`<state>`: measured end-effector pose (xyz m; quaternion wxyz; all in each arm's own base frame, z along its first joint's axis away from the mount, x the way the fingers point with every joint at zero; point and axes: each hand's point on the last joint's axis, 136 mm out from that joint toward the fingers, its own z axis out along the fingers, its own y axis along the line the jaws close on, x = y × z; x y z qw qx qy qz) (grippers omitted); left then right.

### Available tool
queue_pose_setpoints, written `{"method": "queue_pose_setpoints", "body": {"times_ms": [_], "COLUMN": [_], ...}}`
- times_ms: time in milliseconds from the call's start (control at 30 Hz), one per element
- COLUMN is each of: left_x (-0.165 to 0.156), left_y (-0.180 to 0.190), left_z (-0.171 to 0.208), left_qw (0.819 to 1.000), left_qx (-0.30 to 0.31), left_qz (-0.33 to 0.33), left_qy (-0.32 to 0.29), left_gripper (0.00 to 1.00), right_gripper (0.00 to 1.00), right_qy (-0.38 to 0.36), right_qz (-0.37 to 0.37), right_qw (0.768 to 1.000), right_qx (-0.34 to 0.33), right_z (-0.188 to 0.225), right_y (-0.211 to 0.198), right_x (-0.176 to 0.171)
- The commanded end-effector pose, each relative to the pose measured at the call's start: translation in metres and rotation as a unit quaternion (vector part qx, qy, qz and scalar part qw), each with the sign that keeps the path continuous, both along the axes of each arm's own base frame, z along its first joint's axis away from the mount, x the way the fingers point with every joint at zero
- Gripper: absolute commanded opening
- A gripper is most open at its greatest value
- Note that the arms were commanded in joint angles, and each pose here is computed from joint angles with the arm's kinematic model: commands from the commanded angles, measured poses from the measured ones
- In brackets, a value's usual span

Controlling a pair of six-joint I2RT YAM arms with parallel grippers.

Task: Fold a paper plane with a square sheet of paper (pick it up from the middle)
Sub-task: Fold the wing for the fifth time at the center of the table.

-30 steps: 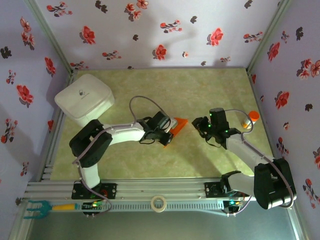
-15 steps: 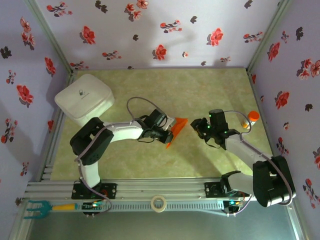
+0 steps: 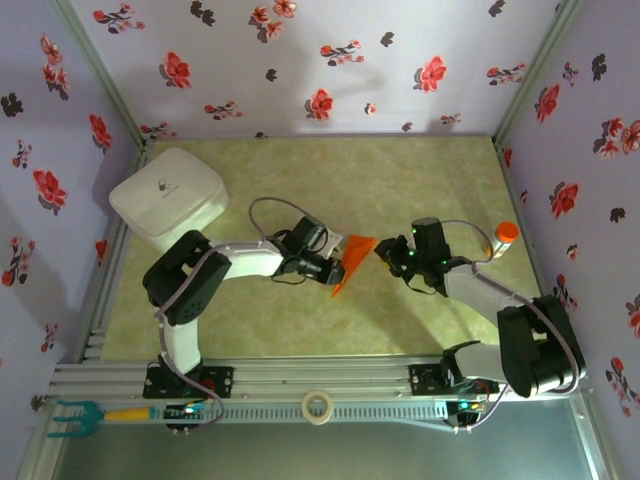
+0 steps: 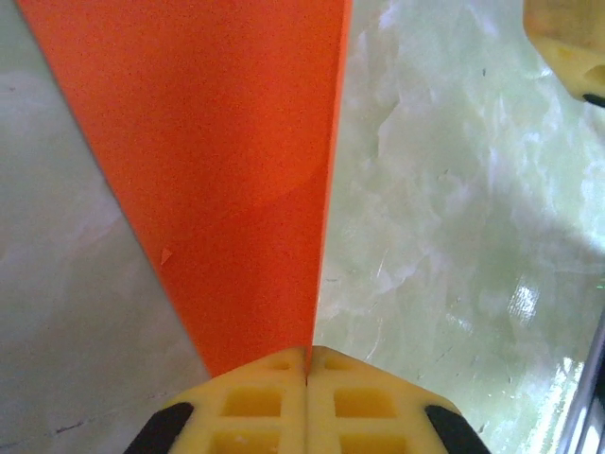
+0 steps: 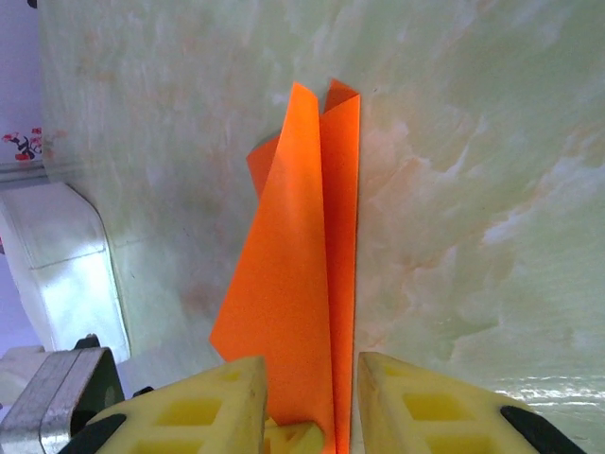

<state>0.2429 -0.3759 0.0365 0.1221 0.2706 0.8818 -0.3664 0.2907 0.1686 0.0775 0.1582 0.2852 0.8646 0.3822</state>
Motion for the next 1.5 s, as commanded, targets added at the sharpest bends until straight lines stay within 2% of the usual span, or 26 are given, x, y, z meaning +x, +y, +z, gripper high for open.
{"method": "queue_pose_setpoints", "body": {"times_ms": [0, 600, 867, 1167, 1467], "left_x": [-0.003, 0.002, 0.006, 0.009, 0.013], "left_y": [-0.002, 0.005, 0.006, 0.007, 0.008], "left_z": [-0.004, -0.019, -0.018, -0.015, -0.020], "left_qw": [0.999, 0.994, 0.988, 0.979, 0.968], "left_qx": [-0.022, -0.054, -0.090, -0.123, -0.137], "left_qz": [0.000, 0.042, 0.060, 0.079, 0.098], "left_qy": [0.027, 0.088, 0.115, 0.146, 0.185], "left_gripper": [0.03, 0.02, 0.02, 0.02, 0.01], "right_gripper": [0.31, 0.29, 0.27, 0.08, 0.05], "right_qy": [-0.015, -0.024, -0.034, -0.050, -0.055], "right_qz": [0.023, 0.049, 0.078, 0.123, 0.148], "right_qw": [1.000, 0.998, 0.996, 0.991, 0.987], "right_qx": [0.007, 0.010, 0.013, 0.016, 0.029], "right_z": [0.004, 0.002, -0.001, -0.004, -0.009], "right_y": [0.010, 0.026, 0.042, 0.059, 0.076], "right_x": [0.002, 0.001, 0.005, 0.011, 0.022]}}
